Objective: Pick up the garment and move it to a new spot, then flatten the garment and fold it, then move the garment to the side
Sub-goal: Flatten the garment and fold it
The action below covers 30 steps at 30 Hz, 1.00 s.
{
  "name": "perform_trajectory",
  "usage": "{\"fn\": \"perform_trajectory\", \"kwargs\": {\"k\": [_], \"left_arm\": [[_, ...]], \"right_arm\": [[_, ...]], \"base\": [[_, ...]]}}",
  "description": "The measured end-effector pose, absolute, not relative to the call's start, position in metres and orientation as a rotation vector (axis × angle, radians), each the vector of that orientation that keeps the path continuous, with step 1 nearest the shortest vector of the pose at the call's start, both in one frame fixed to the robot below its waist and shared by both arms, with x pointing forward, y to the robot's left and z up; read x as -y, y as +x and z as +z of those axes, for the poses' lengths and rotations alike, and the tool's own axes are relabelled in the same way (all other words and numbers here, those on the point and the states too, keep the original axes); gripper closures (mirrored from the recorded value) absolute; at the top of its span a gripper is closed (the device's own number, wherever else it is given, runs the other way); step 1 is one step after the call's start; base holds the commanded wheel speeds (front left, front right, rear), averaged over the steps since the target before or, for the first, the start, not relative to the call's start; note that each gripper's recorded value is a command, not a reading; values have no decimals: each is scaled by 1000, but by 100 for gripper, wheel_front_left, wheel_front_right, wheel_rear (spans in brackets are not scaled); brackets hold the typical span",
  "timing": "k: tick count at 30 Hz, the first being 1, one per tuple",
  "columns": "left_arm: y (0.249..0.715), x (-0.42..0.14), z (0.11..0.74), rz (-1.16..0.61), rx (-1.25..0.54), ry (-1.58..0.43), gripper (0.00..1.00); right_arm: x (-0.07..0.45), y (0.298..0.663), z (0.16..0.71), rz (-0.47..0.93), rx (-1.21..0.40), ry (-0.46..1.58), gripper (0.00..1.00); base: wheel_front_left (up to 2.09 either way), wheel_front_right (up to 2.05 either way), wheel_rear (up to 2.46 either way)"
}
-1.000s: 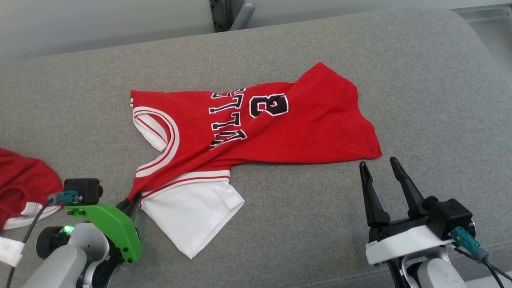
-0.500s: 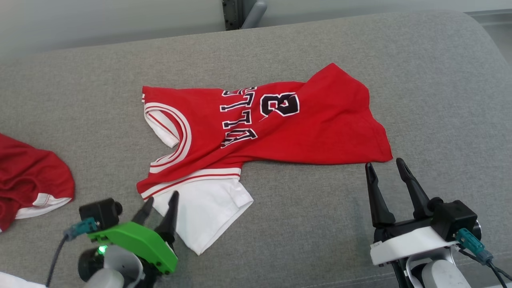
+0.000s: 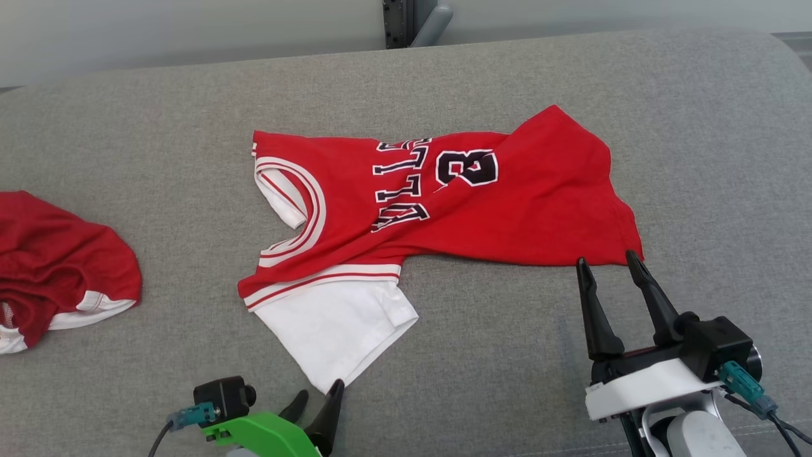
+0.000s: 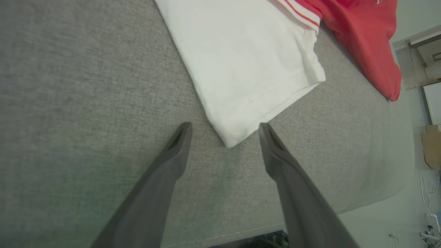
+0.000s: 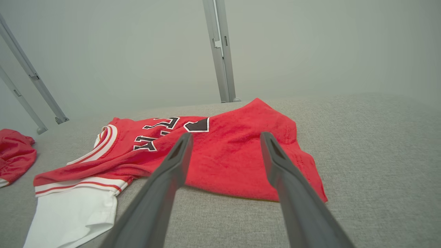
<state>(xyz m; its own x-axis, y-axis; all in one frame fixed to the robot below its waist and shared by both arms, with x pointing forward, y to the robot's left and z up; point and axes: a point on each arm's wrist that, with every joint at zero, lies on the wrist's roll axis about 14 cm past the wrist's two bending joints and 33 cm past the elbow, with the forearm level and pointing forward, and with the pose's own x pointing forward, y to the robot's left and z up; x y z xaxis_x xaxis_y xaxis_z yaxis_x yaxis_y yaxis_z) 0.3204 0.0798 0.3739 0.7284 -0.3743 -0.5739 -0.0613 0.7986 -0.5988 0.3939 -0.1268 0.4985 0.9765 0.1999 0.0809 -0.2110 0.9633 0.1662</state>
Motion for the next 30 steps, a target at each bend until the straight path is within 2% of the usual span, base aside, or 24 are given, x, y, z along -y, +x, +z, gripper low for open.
{"fn": "perform_trajectory", "kwargs": {"k": [6, 8, 9, 15, 22, 30], "left_arm": [[318, -73, 368, -199, -775, -632, 2], [321, -73, 369, -198, -762, -634, 85], [321, -71, 368, -199, -765, -635, 100], [322, -69, 365, -219, -757, -607, 100], [347, -114, 381, -144, -584, -463, 100], [361, -133, 391, -107, -512, -453, 100]], "right_arm": [[131, 393, 498, 195, 62, 171, 0], [132, 392, 497, 192, 61, 171, 0], [132, 392, 497, 191, 59, 171, 0], [135, 392, 495, 182, 55, 174, 0], [138, 397, 489, 173, 38, 166, 0], [168, 405, 427, 125, -153, 86, 0]], "base": [[0, 0, 0], [0, 0, 0], [0, 0, 0], [0, 0, 0], [0, 0, 0], [0, 0, 0]]}}
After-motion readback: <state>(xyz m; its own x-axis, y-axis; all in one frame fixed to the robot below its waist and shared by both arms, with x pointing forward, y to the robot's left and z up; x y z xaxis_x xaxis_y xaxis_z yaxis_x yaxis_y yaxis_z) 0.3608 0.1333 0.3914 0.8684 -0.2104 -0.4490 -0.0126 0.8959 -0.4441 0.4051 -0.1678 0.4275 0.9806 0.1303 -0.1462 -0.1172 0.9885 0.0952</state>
